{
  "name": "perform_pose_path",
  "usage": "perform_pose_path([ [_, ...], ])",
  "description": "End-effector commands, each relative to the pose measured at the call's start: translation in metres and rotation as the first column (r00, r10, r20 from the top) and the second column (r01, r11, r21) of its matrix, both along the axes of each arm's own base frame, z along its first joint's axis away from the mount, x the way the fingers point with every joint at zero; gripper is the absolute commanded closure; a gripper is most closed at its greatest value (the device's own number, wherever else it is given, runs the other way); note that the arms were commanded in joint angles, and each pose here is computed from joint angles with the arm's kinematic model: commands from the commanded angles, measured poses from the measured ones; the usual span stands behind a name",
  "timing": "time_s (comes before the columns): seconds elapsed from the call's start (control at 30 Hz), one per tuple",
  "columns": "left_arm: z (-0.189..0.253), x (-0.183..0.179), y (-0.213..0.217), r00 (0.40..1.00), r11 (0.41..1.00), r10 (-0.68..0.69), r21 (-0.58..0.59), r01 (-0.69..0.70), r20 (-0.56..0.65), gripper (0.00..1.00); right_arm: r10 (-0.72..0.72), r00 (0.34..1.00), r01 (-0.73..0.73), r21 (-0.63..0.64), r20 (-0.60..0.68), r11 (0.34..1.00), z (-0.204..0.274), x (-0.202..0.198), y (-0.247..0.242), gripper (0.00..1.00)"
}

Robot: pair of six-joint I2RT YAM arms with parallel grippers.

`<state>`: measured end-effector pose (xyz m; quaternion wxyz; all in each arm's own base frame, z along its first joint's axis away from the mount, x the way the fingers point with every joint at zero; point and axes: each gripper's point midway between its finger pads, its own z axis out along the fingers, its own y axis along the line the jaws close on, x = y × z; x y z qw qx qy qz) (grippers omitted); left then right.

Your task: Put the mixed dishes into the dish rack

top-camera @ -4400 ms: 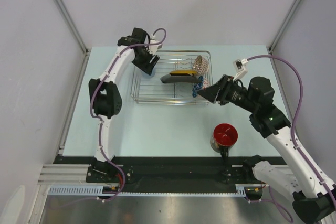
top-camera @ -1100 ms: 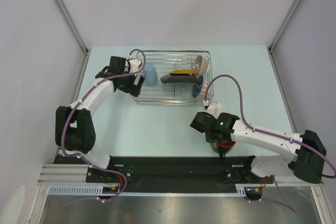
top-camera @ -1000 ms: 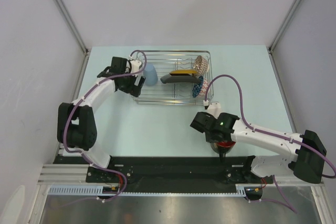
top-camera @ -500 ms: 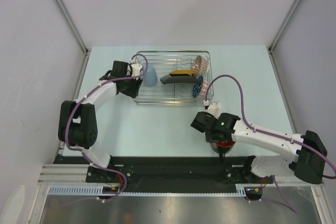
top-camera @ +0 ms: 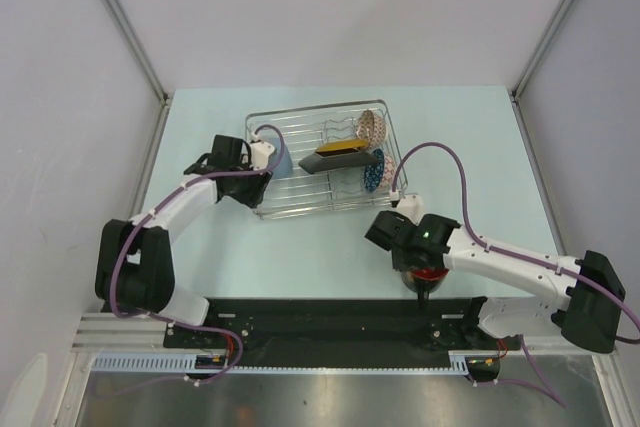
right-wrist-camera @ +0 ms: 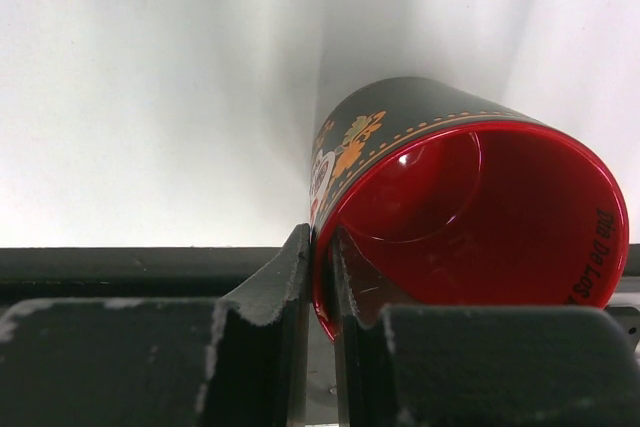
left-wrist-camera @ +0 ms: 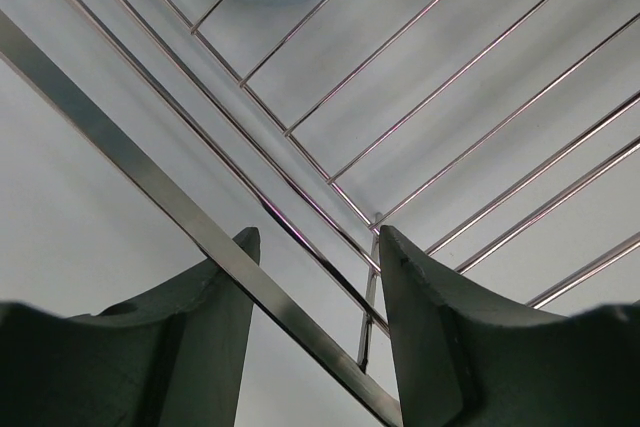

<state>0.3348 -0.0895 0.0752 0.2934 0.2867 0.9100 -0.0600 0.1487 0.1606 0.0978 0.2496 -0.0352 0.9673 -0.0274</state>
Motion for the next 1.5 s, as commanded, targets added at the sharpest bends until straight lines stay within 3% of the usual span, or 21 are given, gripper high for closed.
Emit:
perform_pose_path([
  [0.0, -0.025, -0.057, -0.003, 0.98, 0.992, -0.122, 0.019, 0.126, -0.159, 0.45, 0.003, 1.0, -0.002, 0.056, -0.01, 0.998, -0.005, 0.0, 0.009, 1.0],
  [0.33, -0.028, -0.081, -0.007, 0.956, 0.969, -0.241, 0.011, 0.247, -0.166, 0.46, 0.075, 0.997, -0.075, 0.217, 0.006, 0.973, 0.016, -0.005, 0.032, 1.0],
  [0.63, -0.024, -0.084, -0.01, 0.95, 0.962, -0.27, -0.002, 0.273, -0.159, 0.46, 0.131, 0.991, -0.129, 0.307, 0.011, 0.943, 0.028, -0.011, 0.05, 1.0],
  [0.7, -0.013, -0.077, -0.013, 0.956, 0.965, -0.26, -0.009, 0.261, -0.138, 0.4, 0.156, 0.987, -0.156, 0.351, 0.031, 0.923, 0.034, -0.011, 0.059, 1.0],
  [0.73, -0.007, -0.076, -0.013, 0.958, 0.967, -0.252, -0.012, 0.253, -0.136, 0.24, 0.169, 0.985, -0.168, 0.382, 0.031, 0.909, 0.04, -0.013, 0.065, 1.0],
  [0.77, 0.007, -0.067, -0.015, 0.965, 0.97, -0.243, -0.016, 0.243, -0.101, 0.17, 0.187, 0.982, -0.187, 0.403, 0.042, 0.896, 0.045, -0.014, 0.07, 1.0],
  [0.83, 0.028, -0.065, -0.019, 0.971, 0.973, -0.23, -0.036, 0.228, -0.07, 0.0, 0.218, 0.974, -0.224, 0.473, 0.069, 0.852, 0.063, -0.015, 0.083, 1.0],
  [1.07, 0.131, -0.044, -0.032, 0.97, 0.97, -0.205, -0.103, 0.219, 0.133, 0.0, 0.295, 0.946, -0.315, 0.61, 0.136, 0.727, 0.107, -0.023, 0.109, 1.0],
  [1.27, 0.152, -0.043, -0.026, 0.967, 0.975, -0.182, -0.094, 0.201, 0.18, 0.0, 0.33, 0.924, -0.366, 0.686, 0.191, 0.629, 0.138, -0.027, 0.119, 1.0],
  [1.33, 0.167, -0.047, -0.031, 0.963, 0.969, -0.183, -0.128, 0.211, 0.199, 0.0, 0.322, 0.922, -0.373, 0.729, 0.218, 0.574, 0.157, -0.022, 0.122, 1.0],
  [1.47, 0.215, -0.063, -0.051, 0.951, 0.93, -0.199, -0.26, 0.26, 0.237, 0.0, 0.247, 0.885, -0.46, 0.82, 0.394, 0.34, 0.232, 0.004, 0.136, 1.0],
])
